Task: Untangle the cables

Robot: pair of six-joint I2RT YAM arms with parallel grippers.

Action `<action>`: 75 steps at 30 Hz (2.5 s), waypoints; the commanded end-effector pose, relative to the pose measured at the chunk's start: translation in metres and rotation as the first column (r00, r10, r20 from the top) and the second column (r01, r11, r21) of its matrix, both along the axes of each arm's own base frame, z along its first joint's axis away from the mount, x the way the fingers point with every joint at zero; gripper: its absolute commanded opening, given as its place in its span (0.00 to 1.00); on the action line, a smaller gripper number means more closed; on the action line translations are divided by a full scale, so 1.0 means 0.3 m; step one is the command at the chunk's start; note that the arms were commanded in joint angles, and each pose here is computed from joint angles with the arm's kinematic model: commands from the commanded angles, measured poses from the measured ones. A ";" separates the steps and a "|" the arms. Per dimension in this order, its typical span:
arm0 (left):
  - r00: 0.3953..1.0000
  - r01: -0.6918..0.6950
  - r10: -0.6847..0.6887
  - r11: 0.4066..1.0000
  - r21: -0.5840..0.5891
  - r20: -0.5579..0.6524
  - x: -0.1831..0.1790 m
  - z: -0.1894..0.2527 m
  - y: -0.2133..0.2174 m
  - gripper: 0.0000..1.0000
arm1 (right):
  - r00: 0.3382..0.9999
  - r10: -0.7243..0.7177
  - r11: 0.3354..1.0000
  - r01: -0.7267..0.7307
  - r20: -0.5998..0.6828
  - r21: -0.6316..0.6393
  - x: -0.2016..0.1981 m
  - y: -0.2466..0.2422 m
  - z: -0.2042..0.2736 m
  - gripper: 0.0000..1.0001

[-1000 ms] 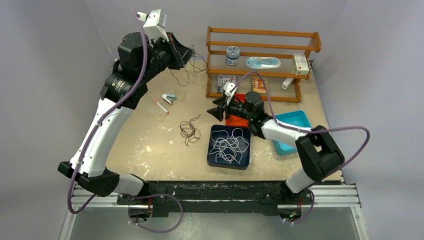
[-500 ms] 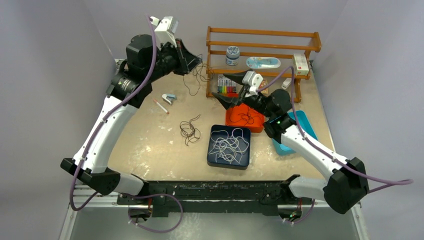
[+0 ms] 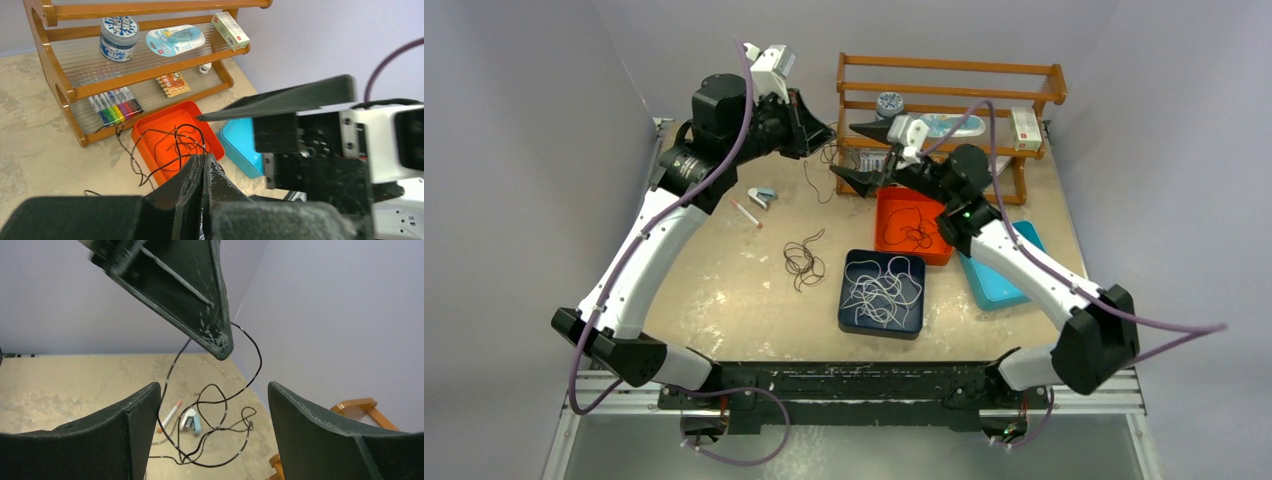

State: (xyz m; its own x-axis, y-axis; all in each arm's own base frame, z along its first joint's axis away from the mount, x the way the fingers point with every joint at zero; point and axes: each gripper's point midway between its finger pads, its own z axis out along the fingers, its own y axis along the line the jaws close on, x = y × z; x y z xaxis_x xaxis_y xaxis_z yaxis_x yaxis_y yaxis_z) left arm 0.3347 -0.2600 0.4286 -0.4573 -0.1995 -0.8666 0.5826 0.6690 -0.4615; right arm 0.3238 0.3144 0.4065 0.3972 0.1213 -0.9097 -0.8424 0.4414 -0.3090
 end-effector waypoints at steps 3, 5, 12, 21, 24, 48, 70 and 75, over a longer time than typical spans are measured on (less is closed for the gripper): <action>0.998 0.029 -0.027 0.999 -0.035 0.056 -0.007 0.054 -0.008 0.00 | 1.000 0.023 1.000 -0.023 -0.011 -0.009 0.054 0.048 0.001 0.76; 0.998 0.028 -0.026 0.999 -0.034 0.060 -0.009 0.056 -0.005 0.00 | 1.000 0.012 1.000 -0.012 -0.024 -0.005 0.069 0.051 -0.007 0.71; 0.998 0.030 -0.028 0.999 -0.030 0.061 -0.008 0.050 -0.006 0.00 | 0.999 -0.015 0.999 0.016 -0.038 0.031 0.073 0.034 -0.001 0.37; 0.998 0.007 -0.005 1.000 -0.024 0.067 0.005 0.047 0.002 0.09 | 0.995 -0.074 0.993 0.080 -0.070 0.084 0.030 -0.035 0.041 0.00; 0.998 0.000 0.002 1.000 -0.024 0.070 0.009 0.046 0.005 0.27 | 0.981 -0.148 0.976 0.165 -0.128 0.139 0.035 -0.093 0.067 0.00; 0.998 -0.060 0.060 0.998 0.013 -0.022 0.146 -0.167 -0.037 0.57 | 0.208 -0.622 0.422 0.901 -0.755 -0.100 -0.109 -0.750 -0.318 0.00; 0.994 -0.092 0.095 0.994 0.051 -0.057 0.194 -0.251 -0.037 0.58 | -0.316 -0.458 -0.143 0.949 -0.831 -0.282 -0.250 -1.128 -0.722 0.00; 0.994 -0.094 0.097 0.994 0.056 -0.058 0.195 -0.258 -0.035 0.58 | -0.328 -0.461 -0.127 0.944 -0.824 -0.305 -0.200 -1.172 -0.778 0.00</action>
State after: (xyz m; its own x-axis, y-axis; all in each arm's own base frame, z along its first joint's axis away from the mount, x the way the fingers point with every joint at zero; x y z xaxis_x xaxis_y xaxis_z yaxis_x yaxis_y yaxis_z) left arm 0.3865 -0.2728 0.3363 -0.5404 -0.1741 -0.8232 0.4709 0.7482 -0.4674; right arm 0.2464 -0.0309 0.1710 -0.0774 0.5896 -0.8040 0.7069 0.6011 0.3727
